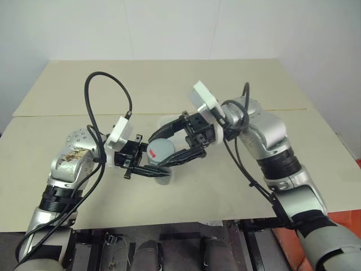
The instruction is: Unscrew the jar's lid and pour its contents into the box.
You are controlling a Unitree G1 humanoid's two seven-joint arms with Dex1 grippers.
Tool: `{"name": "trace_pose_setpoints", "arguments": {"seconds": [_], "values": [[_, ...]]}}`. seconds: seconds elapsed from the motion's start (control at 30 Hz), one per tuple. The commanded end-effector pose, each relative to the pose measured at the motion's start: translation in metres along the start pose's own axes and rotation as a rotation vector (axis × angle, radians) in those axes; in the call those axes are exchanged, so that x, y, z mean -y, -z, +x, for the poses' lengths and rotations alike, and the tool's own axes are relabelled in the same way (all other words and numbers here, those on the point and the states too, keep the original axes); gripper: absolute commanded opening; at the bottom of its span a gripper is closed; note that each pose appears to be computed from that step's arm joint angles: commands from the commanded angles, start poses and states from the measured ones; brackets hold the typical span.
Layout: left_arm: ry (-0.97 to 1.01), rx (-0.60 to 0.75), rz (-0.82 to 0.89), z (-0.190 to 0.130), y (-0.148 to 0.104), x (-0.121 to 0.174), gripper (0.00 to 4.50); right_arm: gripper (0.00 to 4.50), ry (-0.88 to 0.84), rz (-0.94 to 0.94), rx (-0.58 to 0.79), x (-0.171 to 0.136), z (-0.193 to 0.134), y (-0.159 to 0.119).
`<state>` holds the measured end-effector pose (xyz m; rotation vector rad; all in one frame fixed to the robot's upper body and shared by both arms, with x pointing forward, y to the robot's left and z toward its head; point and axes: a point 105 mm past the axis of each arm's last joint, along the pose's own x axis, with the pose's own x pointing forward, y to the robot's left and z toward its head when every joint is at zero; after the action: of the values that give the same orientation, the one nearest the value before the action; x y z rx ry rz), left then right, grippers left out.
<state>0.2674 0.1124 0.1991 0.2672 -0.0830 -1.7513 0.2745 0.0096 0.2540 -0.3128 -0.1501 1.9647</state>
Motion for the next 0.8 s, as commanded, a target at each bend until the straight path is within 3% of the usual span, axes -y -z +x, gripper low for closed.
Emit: {"name": "trace_pose_setpoints", "arguments": {"seconds": [0.03, 0.23, 0.47, 0.8], "values": [[0.016, 0.012, 0.040, 0.002, -0.008, 0.005, 1.93, 4.47, 0.040, -0.063, -0.012, 0.006, -0.001, -0.008], [-0.067, -0.009, -0.002, -0.010, 0.002, 0.000, 1.93, 4.47, 0.265, -0.076, -0.036, 0.013, -0.015, -0.009], [-0.219, -0.007, -0.038, -0.023, 0.011, -0.011, 1.93, 4.47, 0.453, -0.063, -0.023, -0.011, -0.028, -0.020], [-0.378, 0.037, -0.041, -0.016, 0.009, -0.028, 1.93, 4.47, 0.653, 0.021, -0.044, -0.005, -0.005, -0.019]]}}
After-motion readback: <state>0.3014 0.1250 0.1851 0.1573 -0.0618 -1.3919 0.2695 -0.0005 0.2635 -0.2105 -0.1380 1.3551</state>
